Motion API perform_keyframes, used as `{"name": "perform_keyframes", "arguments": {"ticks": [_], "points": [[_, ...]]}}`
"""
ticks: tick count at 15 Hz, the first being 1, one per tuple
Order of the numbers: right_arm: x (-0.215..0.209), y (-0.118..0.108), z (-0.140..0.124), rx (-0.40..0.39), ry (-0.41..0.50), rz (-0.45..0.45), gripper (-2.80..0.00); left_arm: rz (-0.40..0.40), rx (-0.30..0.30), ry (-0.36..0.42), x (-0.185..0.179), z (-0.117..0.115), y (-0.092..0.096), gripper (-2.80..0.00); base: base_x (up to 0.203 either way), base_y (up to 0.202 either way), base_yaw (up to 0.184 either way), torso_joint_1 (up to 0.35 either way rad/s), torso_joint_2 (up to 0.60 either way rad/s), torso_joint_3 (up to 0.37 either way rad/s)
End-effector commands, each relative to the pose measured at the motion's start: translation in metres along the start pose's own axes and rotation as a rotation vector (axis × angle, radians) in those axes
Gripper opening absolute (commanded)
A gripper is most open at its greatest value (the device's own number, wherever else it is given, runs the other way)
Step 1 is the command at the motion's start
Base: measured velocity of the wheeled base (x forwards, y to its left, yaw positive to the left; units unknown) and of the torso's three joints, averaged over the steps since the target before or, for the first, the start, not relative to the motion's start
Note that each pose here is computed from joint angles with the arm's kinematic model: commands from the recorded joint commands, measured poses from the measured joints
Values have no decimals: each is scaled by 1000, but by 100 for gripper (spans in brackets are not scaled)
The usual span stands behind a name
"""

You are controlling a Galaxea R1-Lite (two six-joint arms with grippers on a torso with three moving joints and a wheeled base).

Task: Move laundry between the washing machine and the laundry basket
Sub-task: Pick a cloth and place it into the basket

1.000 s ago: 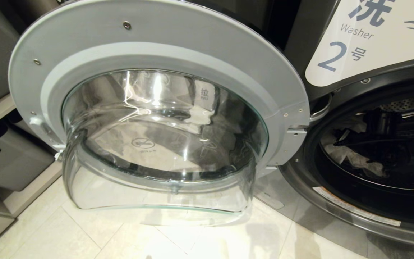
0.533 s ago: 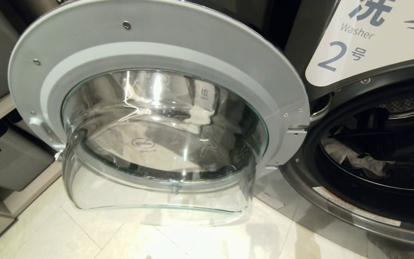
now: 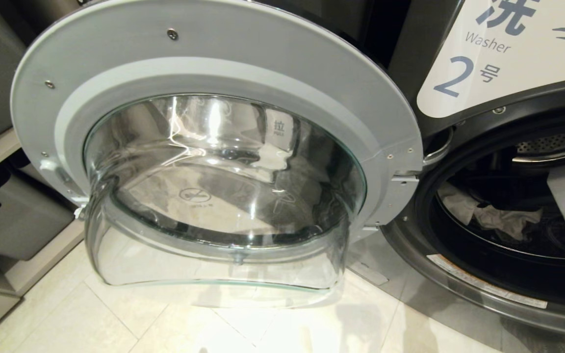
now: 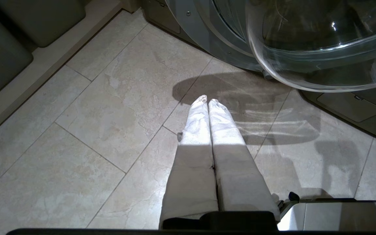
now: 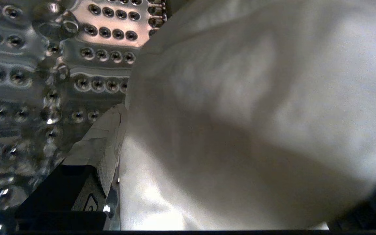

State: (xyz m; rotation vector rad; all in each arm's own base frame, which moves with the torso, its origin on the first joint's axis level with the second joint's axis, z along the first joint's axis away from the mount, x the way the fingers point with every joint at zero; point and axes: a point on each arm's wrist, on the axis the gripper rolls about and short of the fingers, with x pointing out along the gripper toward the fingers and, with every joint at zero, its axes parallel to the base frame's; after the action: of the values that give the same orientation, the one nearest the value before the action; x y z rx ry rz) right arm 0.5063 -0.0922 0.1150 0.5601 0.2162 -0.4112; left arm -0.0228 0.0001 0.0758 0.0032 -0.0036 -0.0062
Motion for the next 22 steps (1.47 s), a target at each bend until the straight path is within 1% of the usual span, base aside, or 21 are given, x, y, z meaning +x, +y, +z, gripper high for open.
{"name": "perform_keyframes", "arguments": {"ticks": [1, 2, 4, 9, 12, 15, 17, 19, 22], "points": [[10, -2, -5, -2, 0, -7, 0, 0, 0, 1, 0, 0, 0, -280, 0, 0, 0, 0, 0, 0], [10, -1, -3, -3, -8, -5, -280, 1, 0, 2, 0, 0, 0, -280, 0, 0, 0, 0, 0, 0], [14, -1, -4, -5, -25, -27, -280, 0, 0, 2, 0, 0, 0, -280, 0, 0, 0, 0, 0, 0], [13, -4, -7, -8, -22, -76, -280, 1, 0, 2, 0, 0, 0, -280, 0, 0, 0, 0, 0, 0], [0, 1, 7, -4, -35, -74, -280, 0, 0, 2, 0, 0, 0, -280, 0, 0, 0, 0, 0, 0], [-35, 8, 31, -4, -16, -78, -280, 0, 0, 2, 0, 0, 0, -280, 0, 0, 0, 0, 0, 0], [-61, 4, 33, -15, 15, -104, -280, 0, 0, 2, 0, 0, 0, -280, 0, 0, 0, 0, 0, 0], [-96, -5, 35, -50, 33, -123, -280, 0, 0, 2, 0, 0, 0, -280, 0, 0, 0, 0, 0, 0], [-164, -24, 29, -133, 51, -133, -280, 0, 0, 2, 0, 0, 0, -280, 0, 0, 0, 0, 0, 0]]}}
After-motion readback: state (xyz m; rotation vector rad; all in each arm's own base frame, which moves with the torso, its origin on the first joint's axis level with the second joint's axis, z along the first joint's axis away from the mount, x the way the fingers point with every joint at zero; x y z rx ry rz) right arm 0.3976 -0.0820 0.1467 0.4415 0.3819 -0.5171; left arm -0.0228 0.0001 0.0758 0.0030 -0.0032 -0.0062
